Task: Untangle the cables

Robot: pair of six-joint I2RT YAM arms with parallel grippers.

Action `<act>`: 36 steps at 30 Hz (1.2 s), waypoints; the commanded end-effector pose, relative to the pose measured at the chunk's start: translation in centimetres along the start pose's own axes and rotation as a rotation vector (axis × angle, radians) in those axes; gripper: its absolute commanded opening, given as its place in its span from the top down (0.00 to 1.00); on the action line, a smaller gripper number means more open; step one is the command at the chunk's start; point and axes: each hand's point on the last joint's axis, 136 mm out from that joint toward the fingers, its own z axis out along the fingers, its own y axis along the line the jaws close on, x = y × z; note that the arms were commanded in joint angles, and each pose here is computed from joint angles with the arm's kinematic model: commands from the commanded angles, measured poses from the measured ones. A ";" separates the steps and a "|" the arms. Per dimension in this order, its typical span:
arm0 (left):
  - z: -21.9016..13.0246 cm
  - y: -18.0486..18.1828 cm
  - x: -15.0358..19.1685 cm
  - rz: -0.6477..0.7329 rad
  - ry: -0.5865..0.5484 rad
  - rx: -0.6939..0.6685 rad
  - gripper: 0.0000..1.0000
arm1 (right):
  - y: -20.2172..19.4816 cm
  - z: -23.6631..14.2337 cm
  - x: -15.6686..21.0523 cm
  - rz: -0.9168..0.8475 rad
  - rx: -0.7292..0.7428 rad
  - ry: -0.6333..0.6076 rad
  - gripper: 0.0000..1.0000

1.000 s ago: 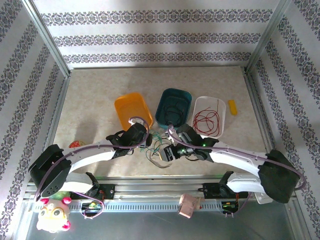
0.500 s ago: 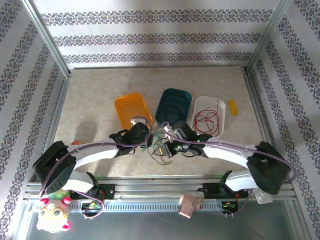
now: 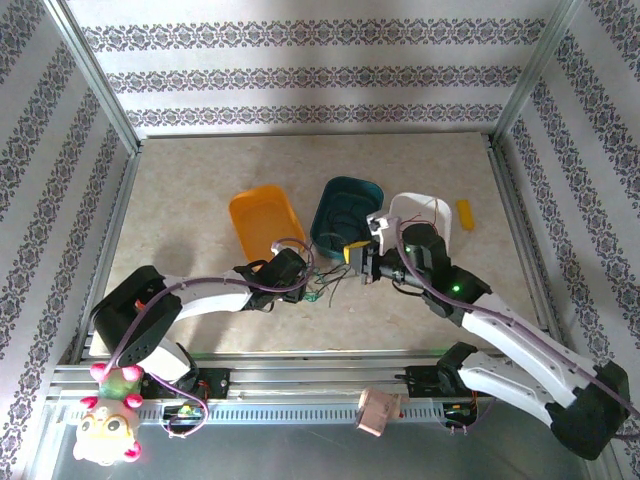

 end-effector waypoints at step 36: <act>-5.1 0.4 -3.9 -0.028 -0.192 0.003 0.32 | -13.6 8.9 -2.6 0.191 0.351 -0.010 0.38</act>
